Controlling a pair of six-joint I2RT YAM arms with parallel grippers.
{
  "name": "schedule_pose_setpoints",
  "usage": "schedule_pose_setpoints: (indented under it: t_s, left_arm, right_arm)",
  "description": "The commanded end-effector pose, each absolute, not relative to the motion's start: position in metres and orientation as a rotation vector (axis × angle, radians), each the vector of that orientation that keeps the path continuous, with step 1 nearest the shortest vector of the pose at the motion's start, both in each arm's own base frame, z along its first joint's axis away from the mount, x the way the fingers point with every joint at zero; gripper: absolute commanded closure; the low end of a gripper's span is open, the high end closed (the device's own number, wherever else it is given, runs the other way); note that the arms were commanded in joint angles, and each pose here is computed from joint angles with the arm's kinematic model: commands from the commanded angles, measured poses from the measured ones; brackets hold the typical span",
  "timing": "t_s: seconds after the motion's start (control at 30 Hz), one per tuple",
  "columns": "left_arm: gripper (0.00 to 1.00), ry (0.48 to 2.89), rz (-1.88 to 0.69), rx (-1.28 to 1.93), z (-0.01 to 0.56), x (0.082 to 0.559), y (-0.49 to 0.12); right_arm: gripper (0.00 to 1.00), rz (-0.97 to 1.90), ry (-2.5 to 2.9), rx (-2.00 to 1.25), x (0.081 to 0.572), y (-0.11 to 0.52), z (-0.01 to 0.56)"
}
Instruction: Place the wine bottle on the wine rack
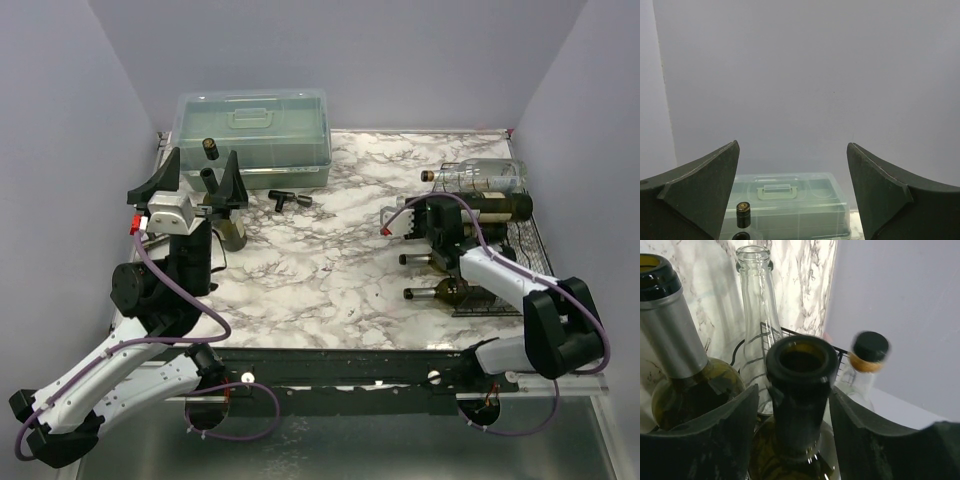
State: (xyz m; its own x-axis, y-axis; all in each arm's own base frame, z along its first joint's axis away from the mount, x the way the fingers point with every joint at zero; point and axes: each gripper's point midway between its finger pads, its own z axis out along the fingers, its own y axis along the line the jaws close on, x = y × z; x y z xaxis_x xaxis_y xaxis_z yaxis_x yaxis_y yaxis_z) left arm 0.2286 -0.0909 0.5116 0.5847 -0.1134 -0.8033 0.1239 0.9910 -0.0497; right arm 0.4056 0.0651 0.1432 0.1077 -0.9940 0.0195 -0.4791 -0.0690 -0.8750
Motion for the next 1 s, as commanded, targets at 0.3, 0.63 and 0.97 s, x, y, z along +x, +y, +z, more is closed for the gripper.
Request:
schedule_pose_setpoints:
  t_s: [0.3, 0.63, 0.97]
  left_arm:
    - [0.11, 0.942, -0.127, -0.001, 0.509, 0.231, -0.090]
    - [0.11, 0.956, -0.125, 0.011, 0.505, 0.236, -0.096]
    - [0.11, 0.975, -0.109, 0.023, 0.499, 0.244, -0.099]
  right_arm:
    - [0.21, -0.716, 1.278, -1.710, 0.364, 0.101, 0.165]
    - [0.18, -0.295, 1.210, -1.598, 0.325, 0.181, 0.171]
    - [0.17, 0.166, 1.134, -1.342, 0.307, 0.269, 0.193]
